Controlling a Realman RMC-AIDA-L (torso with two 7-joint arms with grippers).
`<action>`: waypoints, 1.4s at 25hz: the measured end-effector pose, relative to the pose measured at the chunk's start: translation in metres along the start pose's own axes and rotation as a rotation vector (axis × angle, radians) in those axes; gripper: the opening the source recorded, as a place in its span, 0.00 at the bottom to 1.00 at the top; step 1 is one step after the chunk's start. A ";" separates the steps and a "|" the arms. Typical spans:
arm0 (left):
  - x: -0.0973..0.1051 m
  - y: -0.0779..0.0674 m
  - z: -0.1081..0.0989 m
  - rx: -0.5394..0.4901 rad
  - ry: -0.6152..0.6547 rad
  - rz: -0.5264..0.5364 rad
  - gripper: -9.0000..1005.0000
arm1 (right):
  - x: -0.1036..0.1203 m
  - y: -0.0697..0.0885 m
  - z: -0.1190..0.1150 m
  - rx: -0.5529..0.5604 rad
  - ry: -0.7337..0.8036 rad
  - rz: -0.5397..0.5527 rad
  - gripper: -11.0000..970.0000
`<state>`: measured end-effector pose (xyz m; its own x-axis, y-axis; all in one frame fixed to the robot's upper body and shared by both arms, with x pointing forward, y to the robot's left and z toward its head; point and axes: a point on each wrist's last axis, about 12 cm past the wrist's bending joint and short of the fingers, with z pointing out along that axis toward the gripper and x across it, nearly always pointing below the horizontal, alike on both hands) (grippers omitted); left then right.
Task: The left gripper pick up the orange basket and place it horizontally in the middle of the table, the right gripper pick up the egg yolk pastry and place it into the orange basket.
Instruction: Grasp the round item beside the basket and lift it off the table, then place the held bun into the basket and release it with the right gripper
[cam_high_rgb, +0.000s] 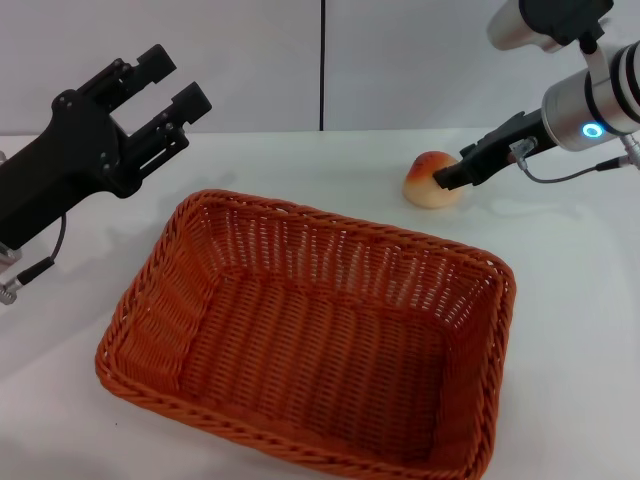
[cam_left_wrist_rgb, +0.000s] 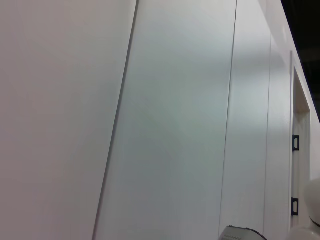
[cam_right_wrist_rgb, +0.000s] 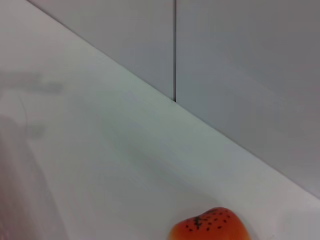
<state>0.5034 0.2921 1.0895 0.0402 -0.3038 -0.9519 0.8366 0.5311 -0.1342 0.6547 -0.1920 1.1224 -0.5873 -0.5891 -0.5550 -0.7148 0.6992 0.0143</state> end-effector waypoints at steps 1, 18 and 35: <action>0.000 0.000 0.000 0.000 0.001 -0.001 0.63 | 0.001 0.000 0.000 -0.001 -0.003 0.000 0.62; 0.001 0.000 0.006 0.014 0.012 -0.014 0.63 | 0.006 0.001 -0.003 -0.045 -0.054 0.016 0.10; 0.002 0.000 0.006 0.018 0.023 -0.016 0.63 | 0.023 0.032 -0.083 -0.355 -0.646 -0.088 0.03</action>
<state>0.5069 0.2869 1.0889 0.0140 -0.2939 -0.9557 0.8468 0.5118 -0.1449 0.5871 -0.2168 1.1794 -0.2597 -0.2045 -0.9438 -0.8932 0.4224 0.1543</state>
